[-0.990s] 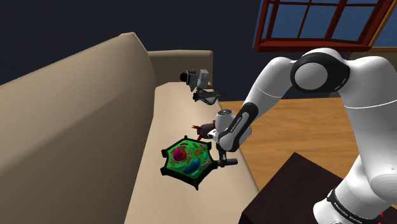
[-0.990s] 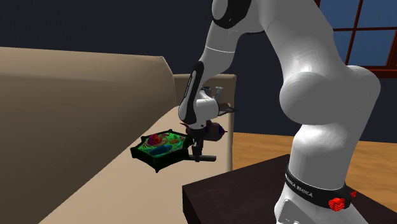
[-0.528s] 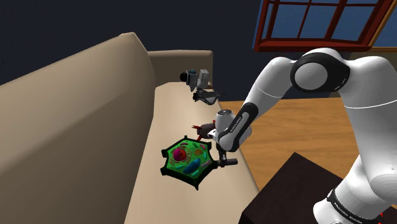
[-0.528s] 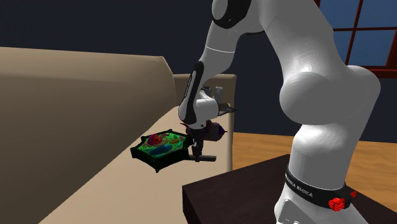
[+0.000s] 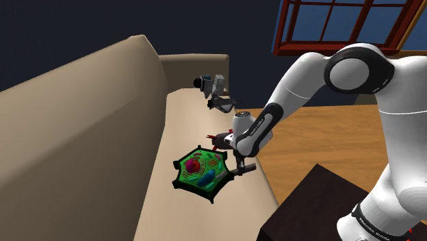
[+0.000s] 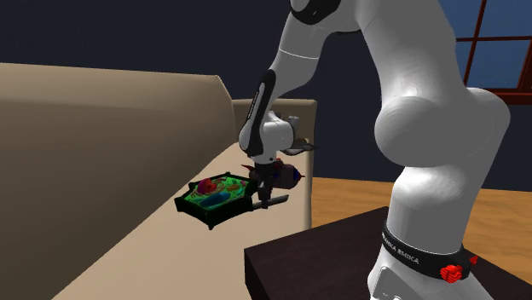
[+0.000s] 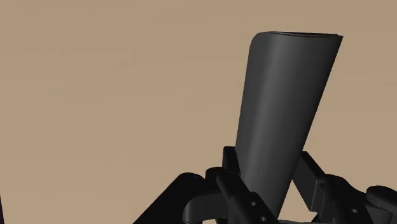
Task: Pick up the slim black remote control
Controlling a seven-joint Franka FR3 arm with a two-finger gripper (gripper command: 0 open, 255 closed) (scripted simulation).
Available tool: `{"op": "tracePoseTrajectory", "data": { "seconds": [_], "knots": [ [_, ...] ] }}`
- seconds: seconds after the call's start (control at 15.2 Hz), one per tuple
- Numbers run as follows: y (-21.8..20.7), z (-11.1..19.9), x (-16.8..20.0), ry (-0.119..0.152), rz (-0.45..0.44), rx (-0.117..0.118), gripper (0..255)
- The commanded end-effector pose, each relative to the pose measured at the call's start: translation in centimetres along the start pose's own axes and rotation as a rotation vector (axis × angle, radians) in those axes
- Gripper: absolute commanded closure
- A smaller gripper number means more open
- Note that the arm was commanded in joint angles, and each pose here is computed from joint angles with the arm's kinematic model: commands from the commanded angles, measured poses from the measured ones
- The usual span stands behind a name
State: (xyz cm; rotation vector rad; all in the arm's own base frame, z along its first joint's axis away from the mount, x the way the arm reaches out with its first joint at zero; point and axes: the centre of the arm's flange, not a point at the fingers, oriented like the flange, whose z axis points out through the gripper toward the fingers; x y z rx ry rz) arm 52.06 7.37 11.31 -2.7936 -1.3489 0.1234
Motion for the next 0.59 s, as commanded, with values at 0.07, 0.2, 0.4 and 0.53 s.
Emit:
{"op": "tracePoseTrajectory", "data": {
  "seconds": [0.07, 0.2, 0.4, 0.53],
  "knots": [
    [-0.2, -1.7, 0.0, 0.001, 0.001, -0.001, 255],
    [-0.2, -2.8, -0.1, 0.001, 0.001, -0.001, 255],
    [-0.3, -4.4, -0.2, 0.001, 0.001, -0.001, 255],
    [-0.3, -4.5, -0.2, 0.001, 0.001, -0.001, 255]
  ]
}}
